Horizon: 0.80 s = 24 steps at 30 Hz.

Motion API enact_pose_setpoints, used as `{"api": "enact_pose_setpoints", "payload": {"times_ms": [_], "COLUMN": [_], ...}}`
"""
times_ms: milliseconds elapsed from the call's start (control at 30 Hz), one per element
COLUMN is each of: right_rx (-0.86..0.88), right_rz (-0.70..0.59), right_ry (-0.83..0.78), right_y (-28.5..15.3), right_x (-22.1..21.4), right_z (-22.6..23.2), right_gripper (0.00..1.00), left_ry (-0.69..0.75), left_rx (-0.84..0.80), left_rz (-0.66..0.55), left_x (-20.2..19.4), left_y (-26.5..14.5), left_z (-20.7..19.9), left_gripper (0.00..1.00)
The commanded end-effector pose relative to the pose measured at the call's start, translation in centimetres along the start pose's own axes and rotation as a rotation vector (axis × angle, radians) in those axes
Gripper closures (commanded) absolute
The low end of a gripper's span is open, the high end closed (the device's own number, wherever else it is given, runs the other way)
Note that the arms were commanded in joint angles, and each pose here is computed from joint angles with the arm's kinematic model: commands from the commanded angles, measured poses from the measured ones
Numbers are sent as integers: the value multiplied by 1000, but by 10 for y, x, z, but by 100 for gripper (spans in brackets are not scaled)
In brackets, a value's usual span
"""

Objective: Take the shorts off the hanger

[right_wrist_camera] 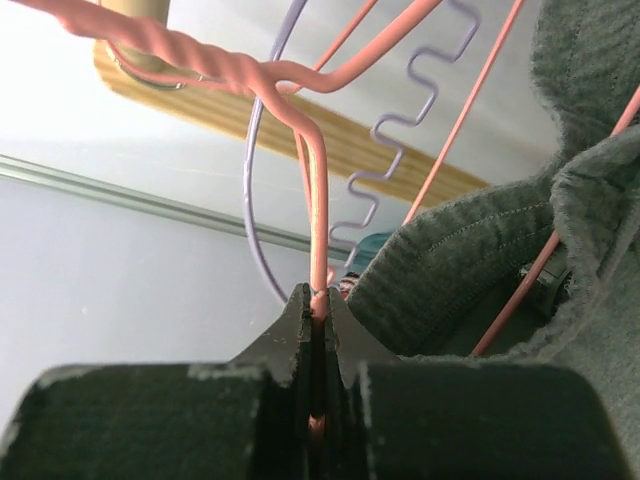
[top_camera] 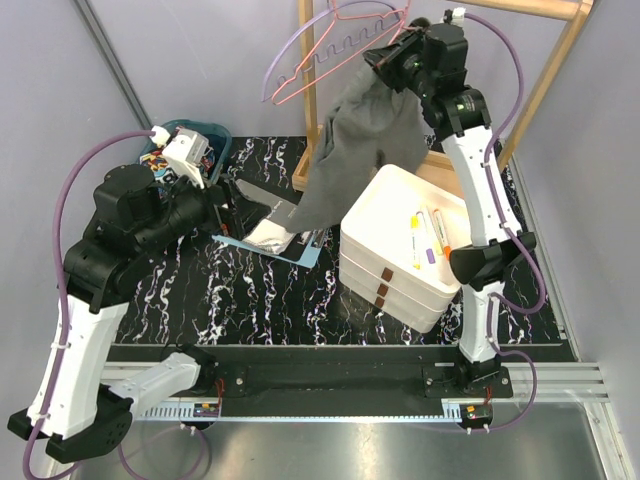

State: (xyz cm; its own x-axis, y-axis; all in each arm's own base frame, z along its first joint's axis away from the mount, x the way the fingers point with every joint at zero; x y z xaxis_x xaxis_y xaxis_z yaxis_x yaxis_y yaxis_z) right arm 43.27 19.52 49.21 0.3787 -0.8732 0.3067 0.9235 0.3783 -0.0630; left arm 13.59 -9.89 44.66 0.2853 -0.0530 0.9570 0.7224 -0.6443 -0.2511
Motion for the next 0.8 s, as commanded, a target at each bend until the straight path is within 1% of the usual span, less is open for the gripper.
{"api": "enact_pose_setpoints", "payload": {"times_ms": [0, 233, 400, 567, 700, 767], "right_rx": [182, 196, 190, 172, 158, 160], "right_rz": [-85, -13, 115, 199, 256, 278], "right_ry": [68, 70, 39, -19, -49, -57], "right_y": [-13, -26, -45, -72, -87, -93], "right_x": [-6, -43, -82, -119, -138, -144], "right_z": [48, 64, 70, 72, 70, 70], "right_gripper": [100, 100, 100, 100, 100, 100], "left_ry": [26, 60, 46, 8, -19, -36], "left_rx": [-2, 30, 19, -12, -83, -90], "left_rz": [-83, -127, -117, -82, -48, -29], "left_x": [17, 38, 48, 46, 39, 34], "left_y": [-12, -10, 5, 22, 33, 40], "left_z": [-5, -2, 0, 2, -1, 0], "left_gripper": [1, 1, 1, 1, 1, 1]}}
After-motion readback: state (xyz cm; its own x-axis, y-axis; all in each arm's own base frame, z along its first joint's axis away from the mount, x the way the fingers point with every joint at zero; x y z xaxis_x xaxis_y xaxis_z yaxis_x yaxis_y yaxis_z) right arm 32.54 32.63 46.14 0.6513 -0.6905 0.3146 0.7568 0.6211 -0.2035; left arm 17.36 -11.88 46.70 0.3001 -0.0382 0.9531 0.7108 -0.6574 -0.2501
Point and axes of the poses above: each gripper's point midway between its finger pads, its own y axis out along the fingers, its own z axis along the line the jaws close on, x = y × z, the point moved 10 cm from there along -y, back along the fingers, and after that the axes turned 12 degrees about y, right-handed, at the moved point
